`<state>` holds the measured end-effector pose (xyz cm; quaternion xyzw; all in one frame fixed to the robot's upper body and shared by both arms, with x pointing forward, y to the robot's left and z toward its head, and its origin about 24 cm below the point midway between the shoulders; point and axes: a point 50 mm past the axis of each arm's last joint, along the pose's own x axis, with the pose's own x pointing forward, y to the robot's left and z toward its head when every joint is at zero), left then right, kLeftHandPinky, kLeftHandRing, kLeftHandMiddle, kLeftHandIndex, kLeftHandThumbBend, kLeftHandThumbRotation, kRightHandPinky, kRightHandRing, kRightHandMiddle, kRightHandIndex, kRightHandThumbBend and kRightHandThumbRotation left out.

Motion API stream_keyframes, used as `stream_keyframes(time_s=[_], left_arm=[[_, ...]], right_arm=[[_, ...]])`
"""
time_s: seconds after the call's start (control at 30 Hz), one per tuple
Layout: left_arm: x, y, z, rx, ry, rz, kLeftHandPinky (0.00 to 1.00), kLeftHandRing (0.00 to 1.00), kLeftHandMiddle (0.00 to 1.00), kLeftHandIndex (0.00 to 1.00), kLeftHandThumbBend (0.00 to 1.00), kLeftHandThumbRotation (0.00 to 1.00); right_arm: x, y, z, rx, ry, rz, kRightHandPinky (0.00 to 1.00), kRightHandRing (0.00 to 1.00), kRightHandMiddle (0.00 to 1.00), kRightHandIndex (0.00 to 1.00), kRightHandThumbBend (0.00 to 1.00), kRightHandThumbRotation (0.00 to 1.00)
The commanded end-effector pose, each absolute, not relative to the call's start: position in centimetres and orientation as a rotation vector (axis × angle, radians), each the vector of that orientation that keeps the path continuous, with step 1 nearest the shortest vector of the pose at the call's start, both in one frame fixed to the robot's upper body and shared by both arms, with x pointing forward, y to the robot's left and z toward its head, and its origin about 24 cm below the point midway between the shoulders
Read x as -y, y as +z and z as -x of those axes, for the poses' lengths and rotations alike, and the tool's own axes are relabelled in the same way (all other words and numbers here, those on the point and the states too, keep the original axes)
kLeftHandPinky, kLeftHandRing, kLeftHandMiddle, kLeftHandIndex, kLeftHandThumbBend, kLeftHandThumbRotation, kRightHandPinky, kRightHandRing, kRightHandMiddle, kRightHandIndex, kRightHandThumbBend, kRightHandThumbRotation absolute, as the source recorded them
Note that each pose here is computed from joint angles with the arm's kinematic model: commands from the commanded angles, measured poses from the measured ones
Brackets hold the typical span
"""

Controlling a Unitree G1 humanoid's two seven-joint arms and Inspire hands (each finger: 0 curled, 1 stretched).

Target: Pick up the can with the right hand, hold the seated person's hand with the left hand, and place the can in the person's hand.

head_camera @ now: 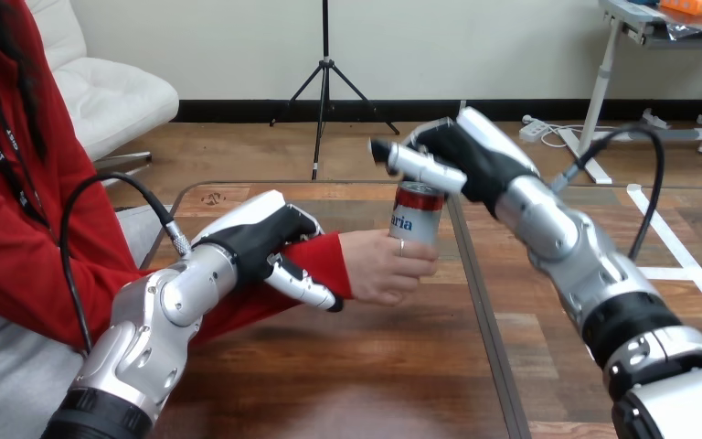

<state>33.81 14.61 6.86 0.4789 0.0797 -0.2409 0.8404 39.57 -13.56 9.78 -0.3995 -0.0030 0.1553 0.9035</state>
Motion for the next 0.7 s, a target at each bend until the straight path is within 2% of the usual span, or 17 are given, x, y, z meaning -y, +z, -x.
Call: stream_keyframes(time_s=[0.0, 0.33, 0.67], left_arm=[[-11.0, 23.7, -34.9, 0.539, -0.300, -1.019, 0.54, 0.66, 0.69, 0.70, 0.93, 0.52], [-11.3, 23.0, -34.9, 0.512, -0.297, -1.003, 0.65, 0.78, 0.79, 0.80, 1.00, 0.62], [-11.6, 22.4, -34.9, 0.489, -0.294, -0.999, 0.68, 0.84, 0.86, 0.89, 1.00, 0.70]], right_arm=[[8.1, 28.4, -40.4, 0.609, 0.258, 0.771, 0.44, 0.52, 0.55, 0.57, 0.85, 1.00], [8.4, 28.2, -40.3, 0.606, 0.261, 0.782, 0.44, 0.52, 0.56, 0.59, 0.92, 1.00], [8.7, 27.9, -40.2, 0.597, 0.284, 0.772, 0.46, 0.55, 0.60, 0.63, 0.99, 1.00]])
